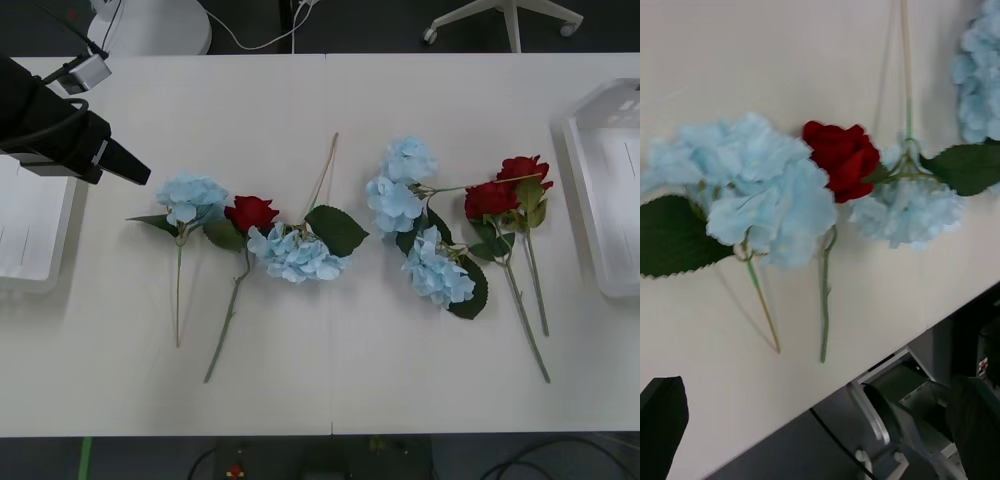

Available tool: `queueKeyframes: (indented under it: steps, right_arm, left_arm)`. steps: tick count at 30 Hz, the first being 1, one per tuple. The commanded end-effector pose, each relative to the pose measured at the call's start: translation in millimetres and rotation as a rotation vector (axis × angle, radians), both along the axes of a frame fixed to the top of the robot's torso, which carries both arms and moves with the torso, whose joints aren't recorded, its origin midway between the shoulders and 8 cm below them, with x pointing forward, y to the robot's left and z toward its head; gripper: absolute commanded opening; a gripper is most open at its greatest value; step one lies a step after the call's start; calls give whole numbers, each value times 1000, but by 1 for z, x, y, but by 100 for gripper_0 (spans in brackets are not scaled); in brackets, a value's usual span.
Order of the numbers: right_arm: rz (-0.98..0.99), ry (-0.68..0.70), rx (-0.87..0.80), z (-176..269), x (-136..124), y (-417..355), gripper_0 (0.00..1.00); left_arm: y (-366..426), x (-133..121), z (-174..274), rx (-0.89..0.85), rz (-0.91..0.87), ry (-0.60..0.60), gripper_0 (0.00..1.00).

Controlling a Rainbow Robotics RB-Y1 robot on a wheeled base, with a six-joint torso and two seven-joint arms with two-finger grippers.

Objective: Put the red flowers into the right box and the blue flowers into the left box

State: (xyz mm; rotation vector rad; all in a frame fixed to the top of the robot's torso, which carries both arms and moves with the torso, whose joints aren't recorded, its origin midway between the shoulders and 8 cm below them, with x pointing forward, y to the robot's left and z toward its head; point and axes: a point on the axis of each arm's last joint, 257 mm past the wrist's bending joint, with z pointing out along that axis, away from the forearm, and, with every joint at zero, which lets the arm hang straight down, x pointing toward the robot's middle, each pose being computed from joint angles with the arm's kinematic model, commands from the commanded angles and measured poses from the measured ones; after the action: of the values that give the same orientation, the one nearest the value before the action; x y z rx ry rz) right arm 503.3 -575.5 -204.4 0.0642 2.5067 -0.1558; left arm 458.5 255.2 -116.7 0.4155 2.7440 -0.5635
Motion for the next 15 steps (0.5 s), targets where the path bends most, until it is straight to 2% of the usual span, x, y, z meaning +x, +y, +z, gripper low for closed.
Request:
queueKeyframes:
  steps: [1, 9, 15]
  right_arm:
    - [-59, 15, -159, 28, -17, -69, 0]
    - [-74, 111, -322, -3, -31, -92, 0]
    - [-89, 157, -326, -28, -40, -93, 0]
  left_arm:
    - [4, 1, 1, 66, 95, 20, 100]
    - [19, 0, -38, 228, 165, 79, 100]
    - [17, 4, -80, 308, 115, 57, 100]
